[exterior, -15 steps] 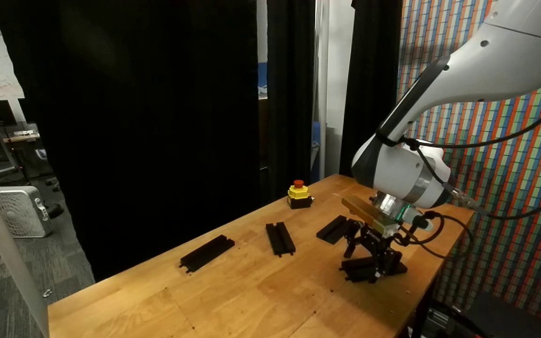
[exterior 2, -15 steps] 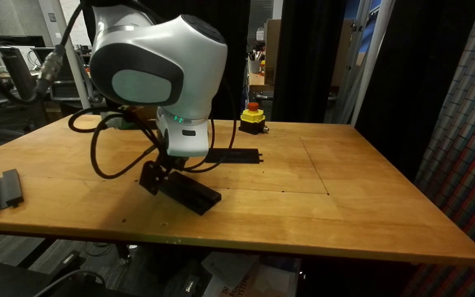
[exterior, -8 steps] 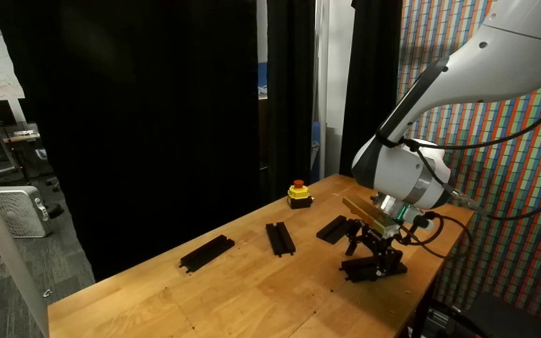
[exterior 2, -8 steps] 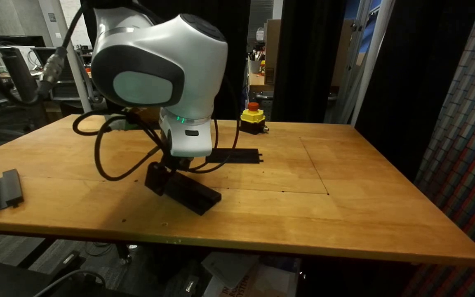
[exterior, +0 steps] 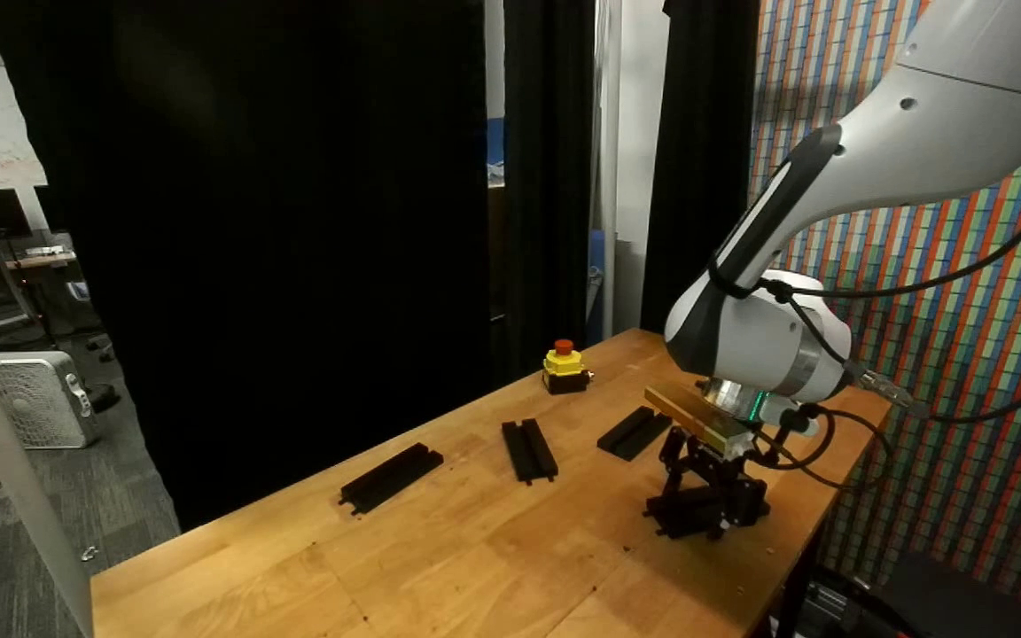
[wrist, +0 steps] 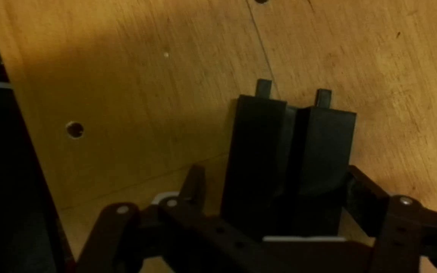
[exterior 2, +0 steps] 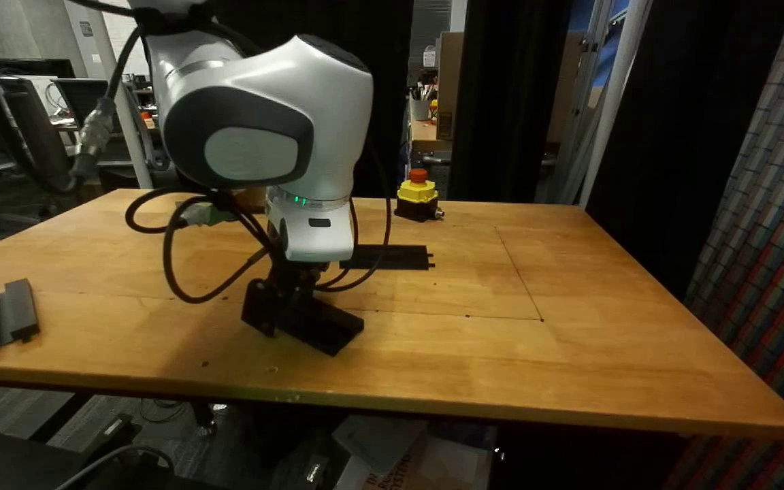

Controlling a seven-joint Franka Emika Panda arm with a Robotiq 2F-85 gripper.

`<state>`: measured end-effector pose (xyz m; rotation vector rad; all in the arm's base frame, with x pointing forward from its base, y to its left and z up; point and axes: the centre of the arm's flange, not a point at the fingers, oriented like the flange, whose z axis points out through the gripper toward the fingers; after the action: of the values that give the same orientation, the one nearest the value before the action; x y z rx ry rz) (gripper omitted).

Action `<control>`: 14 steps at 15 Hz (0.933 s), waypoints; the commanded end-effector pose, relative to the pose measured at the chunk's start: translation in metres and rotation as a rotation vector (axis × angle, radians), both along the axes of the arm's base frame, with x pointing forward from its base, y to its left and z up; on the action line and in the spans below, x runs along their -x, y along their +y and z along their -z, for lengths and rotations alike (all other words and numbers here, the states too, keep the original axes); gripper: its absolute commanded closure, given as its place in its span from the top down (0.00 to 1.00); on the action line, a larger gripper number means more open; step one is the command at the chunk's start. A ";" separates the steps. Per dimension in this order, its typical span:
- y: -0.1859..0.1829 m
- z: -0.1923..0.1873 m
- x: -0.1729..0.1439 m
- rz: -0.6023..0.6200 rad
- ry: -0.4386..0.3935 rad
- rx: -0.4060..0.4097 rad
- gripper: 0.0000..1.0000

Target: Stack the black pieces together

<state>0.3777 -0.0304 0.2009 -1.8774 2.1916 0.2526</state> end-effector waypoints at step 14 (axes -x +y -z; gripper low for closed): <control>-0.087 -0.078 -0.044 -0.304 -0.031 0.288 0.48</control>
<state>0.3980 -0.0920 0.2417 -2.2311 2.1484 0.0214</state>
